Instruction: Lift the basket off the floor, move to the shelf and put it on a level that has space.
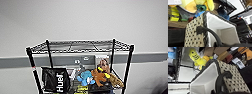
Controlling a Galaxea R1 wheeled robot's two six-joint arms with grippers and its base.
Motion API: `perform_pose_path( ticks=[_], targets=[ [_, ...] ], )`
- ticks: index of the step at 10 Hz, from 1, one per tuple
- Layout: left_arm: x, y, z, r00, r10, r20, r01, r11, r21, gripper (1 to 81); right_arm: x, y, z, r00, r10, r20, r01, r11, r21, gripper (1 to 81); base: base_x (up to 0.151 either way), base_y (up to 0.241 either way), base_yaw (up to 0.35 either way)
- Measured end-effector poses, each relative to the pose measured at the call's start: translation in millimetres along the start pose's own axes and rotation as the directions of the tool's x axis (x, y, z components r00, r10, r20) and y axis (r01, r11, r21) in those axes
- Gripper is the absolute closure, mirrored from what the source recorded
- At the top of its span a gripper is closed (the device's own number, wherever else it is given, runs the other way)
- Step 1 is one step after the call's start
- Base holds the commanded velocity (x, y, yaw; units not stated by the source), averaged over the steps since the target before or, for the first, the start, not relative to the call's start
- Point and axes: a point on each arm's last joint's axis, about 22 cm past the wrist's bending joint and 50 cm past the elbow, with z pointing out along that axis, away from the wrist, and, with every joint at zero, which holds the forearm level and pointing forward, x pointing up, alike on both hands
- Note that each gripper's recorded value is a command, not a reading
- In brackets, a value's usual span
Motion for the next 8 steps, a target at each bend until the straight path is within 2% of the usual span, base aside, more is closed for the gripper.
perform_pose_path(
  ticks=[5, 8],
  targets=[
    [0, 0, 0, 1.0, 0.0, 0.0, 0.0, 1.0, 0.0, 81.1, 0, -1, -1, 1.0, -0.001, 0.0, 0.001, 1.0, 0.001, 81.1, 0.0, 0.0, 0.0],
    [-2, 7, -9, 1.0, 0.0, 0.002, 0.0, 1.0, -0.013, 81.1, -4, -14, -11, 1.0, 0.001, 0.013, -0.002, 1.0, 0.024, 81.1, 0.0, 0.0, 0.0]
  ],
)
